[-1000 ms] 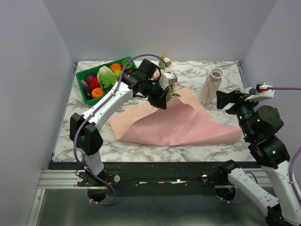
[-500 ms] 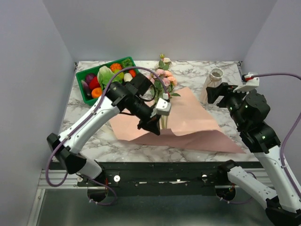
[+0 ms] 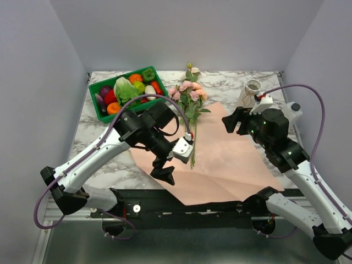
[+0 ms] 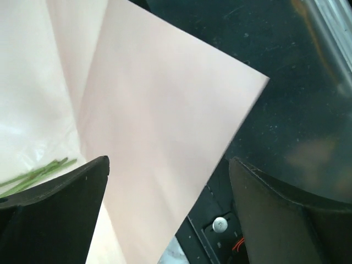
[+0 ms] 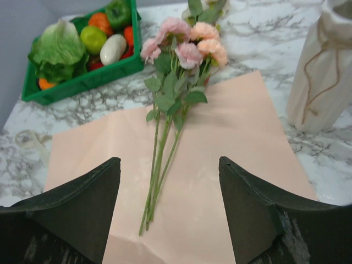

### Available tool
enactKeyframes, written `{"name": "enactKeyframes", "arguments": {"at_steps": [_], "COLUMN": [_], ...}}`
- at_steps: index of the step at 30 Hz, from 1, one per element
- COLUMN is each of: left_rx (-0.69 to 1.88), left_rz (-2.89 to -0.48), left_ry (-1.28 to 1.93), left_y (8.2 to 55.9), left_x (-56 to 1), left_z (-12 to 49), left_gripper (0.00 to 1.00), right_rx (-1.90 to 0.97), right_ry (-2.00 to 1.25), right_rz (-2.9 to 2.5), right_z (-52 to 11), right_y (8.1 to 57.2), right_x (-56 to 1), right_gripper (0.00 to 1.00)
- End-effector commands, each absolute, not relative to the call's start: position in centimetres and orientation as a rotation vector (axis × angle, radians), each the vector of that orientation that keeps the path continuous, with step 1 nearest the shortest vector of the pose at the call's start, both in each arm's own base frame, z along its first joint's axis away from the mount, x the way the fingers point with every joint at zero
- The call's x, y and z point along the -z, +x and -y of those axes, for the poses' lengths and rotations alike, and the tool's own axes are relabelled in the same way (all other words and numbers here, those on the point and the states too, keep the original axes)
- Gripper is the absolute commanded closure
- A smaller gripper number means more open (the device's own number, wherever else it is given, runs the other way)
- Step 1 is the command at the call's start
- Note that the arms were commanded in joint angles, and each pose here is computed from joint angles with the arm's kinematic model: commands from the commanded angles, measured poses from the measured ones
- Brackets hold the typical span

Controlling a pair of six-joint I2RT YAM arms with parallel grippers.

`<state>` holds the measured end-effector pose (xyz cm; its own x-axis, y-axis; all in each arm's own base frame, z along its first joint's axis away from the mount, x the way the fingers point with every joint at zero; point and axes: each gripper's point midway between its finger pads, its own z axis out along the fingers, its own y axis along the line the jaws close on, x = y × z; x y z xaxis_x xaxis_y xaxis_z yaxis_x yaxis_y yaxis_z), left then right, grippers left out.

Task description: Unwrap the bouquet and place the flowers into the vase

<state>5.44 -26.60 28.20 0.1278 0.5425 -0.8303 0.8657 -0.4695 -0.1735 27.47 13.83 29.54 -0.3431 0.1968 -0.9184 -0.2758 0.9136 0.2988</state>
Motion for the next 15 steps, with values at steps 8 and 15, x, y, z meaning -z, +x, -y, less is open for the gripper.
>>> {"name": "enactKeyframes", "arguments": {"at_steps": [8,15], "left_rx": [1.052,0.955], "left_rz": [-1.345,-1.672], "left_ry": [1.954,1.761], "left_y": [7.5,15.1], "left_x": [-36.4,-33.3], "left_z": [26.3,27.8], "left_gripper": [0.01,0.01], "right_rx": [-0.509,-0.361], "right_ry": [-0.095,-0.123], "right_rz": [-1.940,-2.164], "right_z": [-15.8,-17.7], "right_y": [25.7,27.4], "right_x": [-27.6,-23.2], "right_gripper": [0.20,0.18]}}
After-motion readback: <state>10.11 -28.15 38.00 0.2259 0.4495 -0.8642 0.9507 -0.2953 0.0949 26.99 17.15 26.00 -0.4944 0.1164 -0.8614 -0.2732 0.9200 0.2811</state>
